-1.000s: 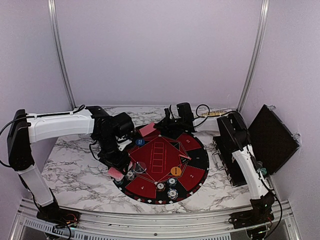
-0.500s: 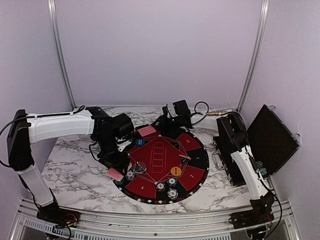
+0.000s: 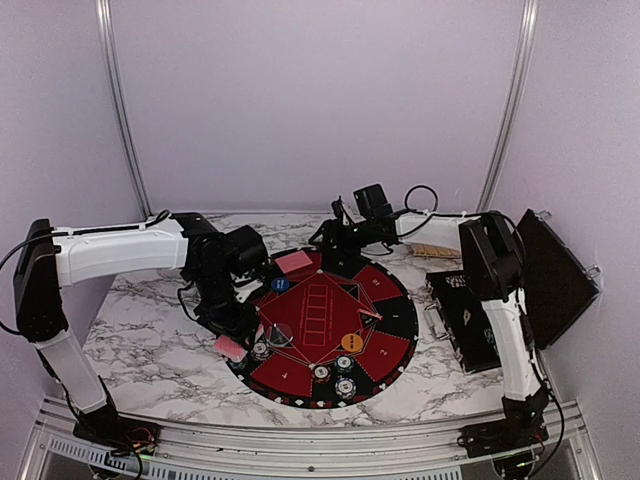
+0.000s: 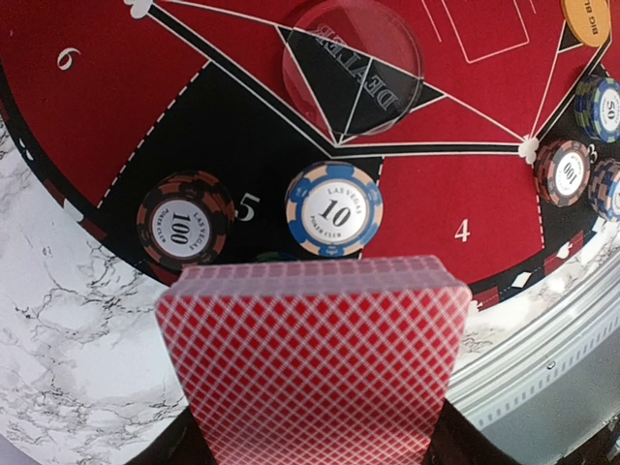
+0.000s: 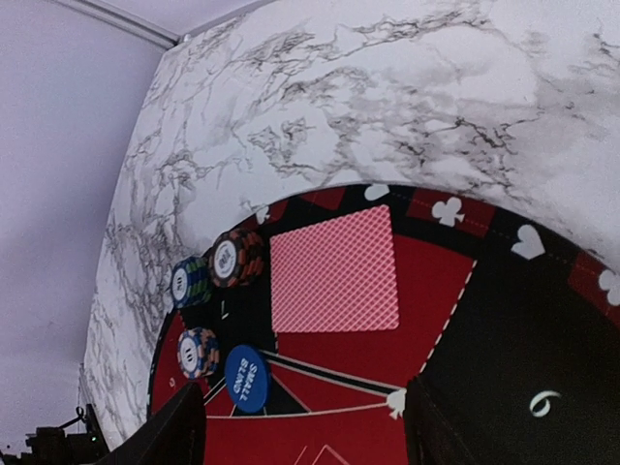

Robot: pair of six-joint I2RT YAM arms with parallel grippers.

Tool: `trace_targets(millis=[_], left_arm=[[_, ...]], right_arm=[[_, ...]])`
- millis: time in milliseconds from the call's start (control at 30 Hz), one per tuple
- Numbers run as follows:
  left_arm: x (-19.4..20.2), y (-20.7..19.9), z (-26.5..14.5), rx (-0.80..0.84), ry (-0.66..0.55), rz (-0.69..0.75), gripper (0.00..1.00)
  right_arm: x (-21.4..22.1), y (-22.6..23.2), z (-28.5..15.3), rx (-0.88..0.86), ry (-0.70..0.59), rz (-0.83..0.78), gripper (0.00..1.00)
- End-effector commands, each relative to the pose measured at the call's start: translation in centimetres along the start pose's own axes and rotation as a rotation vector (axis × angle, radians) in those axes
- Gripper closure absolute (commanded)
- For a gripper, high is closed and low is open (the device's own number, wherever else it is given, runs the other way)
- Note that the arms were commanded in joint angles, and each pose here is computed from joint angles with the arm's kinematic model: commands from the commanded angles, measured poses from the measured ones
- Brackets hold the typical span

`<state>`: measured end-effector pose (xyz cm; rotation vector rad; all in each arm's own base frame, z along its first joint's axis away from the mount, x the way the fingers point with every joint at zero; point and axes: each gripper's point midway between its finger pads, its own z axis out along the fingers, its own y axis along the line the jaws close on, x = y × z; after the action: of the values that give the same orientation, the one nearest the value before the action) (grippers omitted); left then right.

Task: Distribute texas hold em gaming equipment
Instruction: Distribute the poker card in the small blind area, then pass from the left arm to the right

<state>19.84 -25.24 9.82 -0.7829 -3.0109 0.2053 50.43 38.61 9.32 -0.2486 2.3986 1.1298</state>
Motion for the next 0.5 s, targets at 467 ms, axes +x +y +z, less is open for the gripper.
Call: trace_targets(millis=[467], left_arm=[[-2.5,-3.6,-1.7,-0.01,-0.049,0.116,0.56]], right_arm=[[11.1,12.2,-10.0,-0.44,0.17,0.001,0.34]])
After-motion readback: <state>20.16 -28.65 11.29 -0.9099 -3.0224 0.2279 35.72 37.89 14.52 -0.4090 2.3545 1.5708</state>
